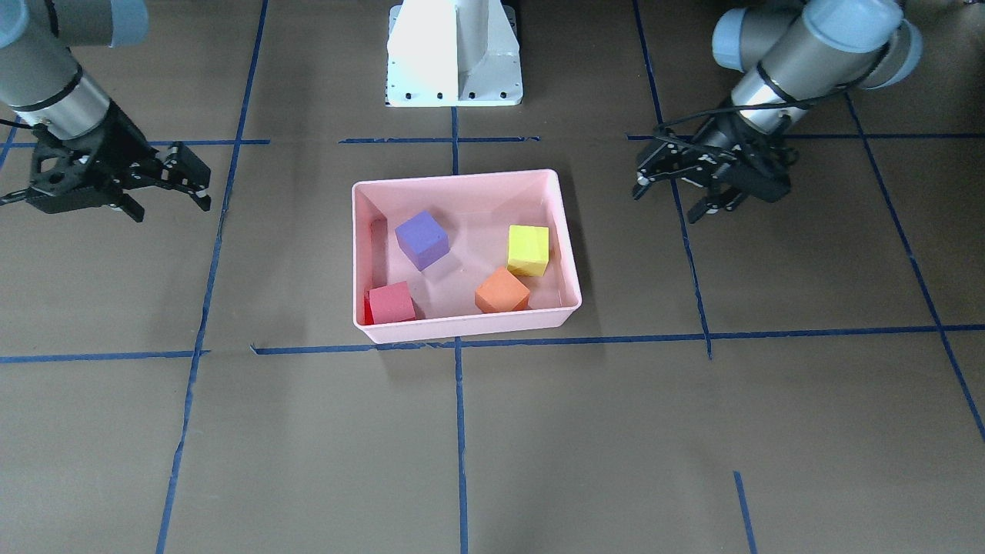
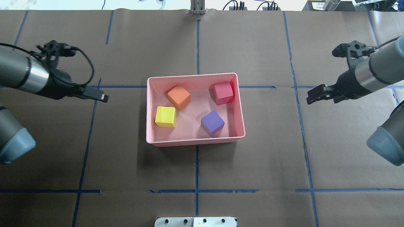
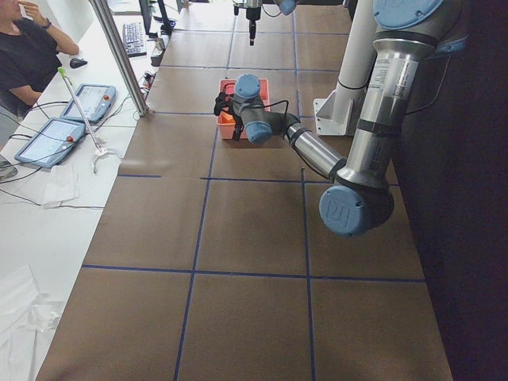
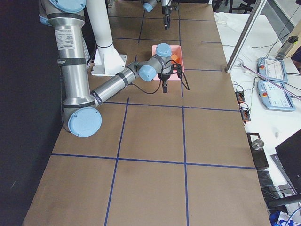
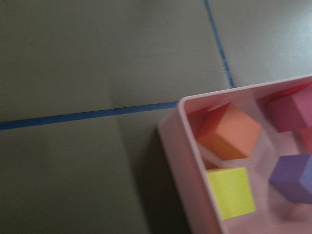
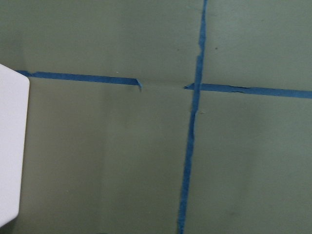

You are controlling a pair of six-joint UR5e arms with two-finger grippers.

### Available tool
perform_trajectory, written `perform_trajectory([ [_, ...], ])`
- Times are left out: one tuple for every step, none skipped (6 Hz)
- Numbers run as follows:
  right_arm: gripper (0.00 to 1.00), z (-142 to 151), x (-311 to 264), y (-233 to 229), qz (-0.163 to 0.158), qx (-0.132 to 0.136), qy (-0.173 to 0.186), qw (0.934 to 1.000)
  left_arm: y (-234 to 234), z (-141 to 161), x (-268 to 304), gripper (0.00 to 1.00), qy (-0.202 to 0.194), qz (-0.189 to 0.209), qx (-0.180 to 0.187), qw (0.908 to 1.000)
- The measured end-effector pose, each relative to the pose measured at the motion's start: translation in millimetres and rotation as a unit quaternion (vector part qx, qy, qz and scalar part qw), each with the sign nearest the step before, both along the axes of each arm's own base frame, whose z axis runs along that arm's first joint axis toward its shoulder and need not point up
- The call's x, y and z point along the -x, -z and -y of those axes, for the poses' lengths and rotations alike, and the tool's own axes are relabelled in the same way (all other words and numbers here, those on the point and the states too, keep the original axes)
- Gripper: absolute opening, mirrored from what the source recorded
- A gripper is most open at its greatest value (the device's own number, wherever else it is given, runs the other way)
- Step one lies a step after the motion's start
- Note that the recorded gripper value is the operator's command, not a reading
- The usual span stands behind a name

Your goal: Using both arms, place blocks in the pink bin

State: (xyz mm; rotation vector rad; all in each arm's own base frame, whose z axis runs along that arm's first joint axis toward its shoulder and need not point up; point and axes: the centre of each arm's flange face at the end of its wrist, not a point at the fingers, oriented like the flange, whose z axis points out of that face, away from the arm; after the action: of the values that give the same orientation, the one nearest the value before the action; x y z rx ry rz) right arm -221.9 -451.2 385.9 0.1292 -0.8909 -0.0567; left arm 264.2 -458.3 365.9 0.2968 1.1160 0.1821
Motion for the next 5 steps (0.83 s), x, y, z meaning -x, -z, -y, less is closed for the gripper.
perform_trajectory([
  [1.00,3.9,-49.7,-29.0,-0.004,-0.011,0.010,0.9999,-51.8,-0.1,61.4,1.00,-0.017,0.024,-0.025,0.9992],
  [1.00,0.1,-100.2,-60.1,-0.010,-0.021,0.015,0.9996,-106.7,-4.3,124.1,1.00,-0.027,0.056,-0.052,0.9967],
  [1.00,-12.3,-150.6,-102.2,-0.026,-0.030,0.028,0.9988,-148.6,-6.2,184.6,1.00,-0.027,0.094,-0.061,0.9933],
  [1.00,-29.9,-196.9,-150.2,-0.047,-0.032,0.048,0.9972,-175.9,-9.3,239.8,1.00,-0.028,0.121,-0.040,0.9914],
  [1.00,-48.6,-234.7,-189.7,-0.062,-0.022,0.071,0.9953,-193.9,-15.3,278.6,1.00,-0.033,0.129,-0.010,0.9911],
])
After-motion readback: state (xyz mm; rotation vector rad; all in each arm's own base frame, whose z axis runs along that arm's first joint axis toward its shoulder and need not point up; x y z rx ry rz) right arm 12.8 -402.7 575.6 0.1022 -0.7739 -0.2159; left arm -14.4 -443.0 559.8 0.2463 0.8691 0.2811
